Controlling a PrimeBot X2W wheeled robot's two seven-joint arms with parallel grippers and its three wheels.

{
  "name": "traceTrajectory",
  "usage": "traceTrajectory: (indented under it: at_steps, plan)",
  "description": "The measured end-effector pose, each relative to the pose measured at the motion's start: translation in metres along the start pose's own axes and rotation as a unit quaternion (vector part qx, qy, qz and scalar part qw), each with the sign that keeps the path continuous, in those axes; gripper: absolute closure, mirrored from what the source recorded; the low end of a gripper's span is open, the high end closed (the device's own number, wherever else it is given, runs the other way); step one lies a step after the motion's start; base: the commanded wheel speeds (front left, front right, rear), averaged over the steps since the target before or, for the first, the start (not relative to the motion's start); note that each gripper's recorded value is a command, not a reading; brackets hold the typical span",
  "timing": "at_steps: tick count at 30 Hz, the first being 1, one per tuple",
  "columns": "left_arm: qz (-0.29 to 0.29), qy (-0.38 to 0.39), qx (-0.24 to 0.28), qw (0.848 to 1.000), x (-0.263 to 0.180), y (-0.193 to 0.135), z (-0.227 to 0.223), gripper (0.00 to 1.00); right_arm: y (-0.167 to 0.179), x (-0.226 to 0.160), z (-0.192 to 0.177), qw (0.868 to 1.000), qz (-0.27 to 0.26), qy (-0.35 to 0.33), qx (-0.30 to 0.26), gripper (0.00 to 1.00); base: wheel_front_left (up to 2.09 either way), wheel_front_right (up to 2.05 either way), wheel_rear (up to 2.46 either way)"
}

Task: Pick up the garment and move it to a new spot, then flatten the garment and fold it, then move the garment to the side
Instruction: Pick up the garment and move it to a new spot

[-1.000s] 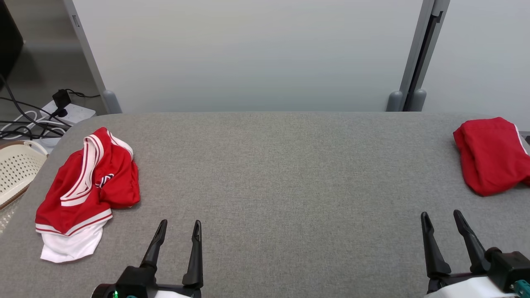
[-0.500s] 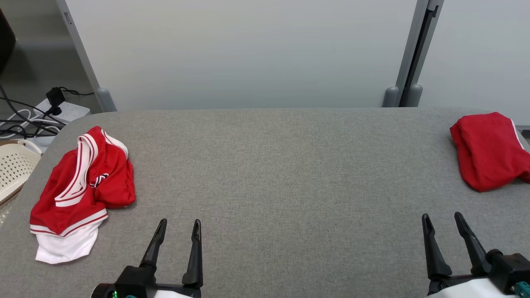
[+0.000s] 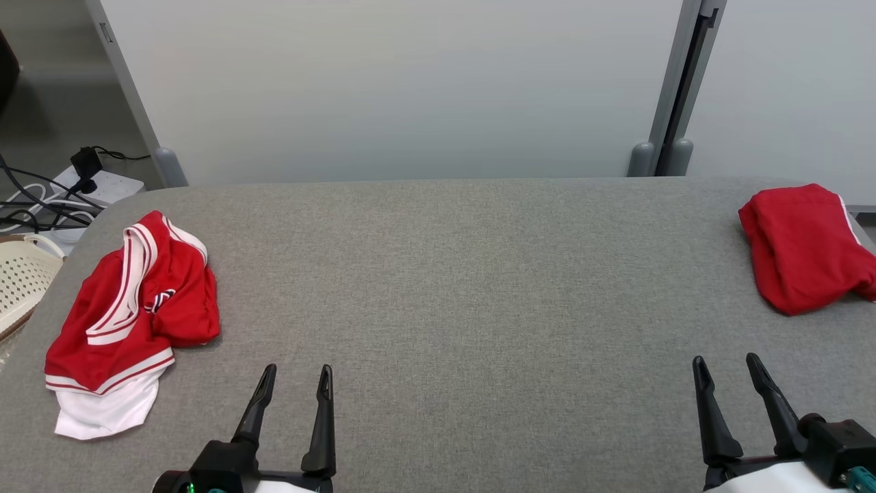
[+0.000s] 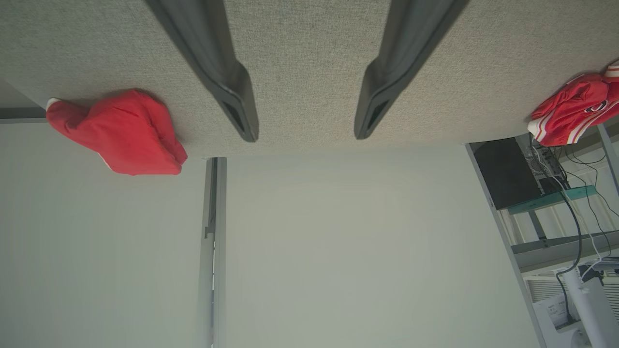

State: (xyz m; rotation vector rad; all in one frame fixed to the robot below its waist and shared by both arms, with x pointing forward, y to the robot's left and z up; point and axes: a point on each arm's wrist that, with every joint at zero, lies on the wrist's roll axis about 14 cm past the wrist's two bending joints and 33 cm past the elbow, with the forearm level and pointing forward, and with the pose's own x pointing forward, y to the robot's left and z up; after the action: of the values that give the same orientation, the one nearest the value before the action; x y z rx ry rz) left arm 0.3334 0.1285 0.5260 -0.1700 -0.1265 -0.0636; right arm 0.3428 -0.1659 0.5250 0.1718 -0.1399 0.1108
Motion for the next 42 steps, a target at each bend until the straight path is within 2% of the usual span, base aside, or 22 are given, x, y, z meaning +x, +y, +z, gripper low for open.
traceTrajectory:
  at_steps: [6,18,32,42]
  plan:
    - [0.008,-0.001,0.0,1.0,-0.002,0.005,0.001,0.0,0.006,0.003,-0.004,1.0,0.011,0.006,0.001,0.0,0.0,0.0,0.0]
    - [0.072,-0.018,0.005,0.997,-0.019,0.041,0.012,0.0,0.052,0.022,-0.015,0.996,0.081,0.021,0.013,0.0,0.0,0.0,0.0]
    - [0.176,-0.047,0.017,0.983,-0.055,0.095,0.032,0.0,0.118,0.045,-0.029,0.983,0.174,0.04,0.035,0.0,0.0,0.0,0.0]
    - [0.229,-0.049,0.022,0.972,-0.082,0.12,0.034,0.0,0.154,0.048,-0.036,0.972,0.226,0.051,0.042,0.0,0.0,0.0,0.0]
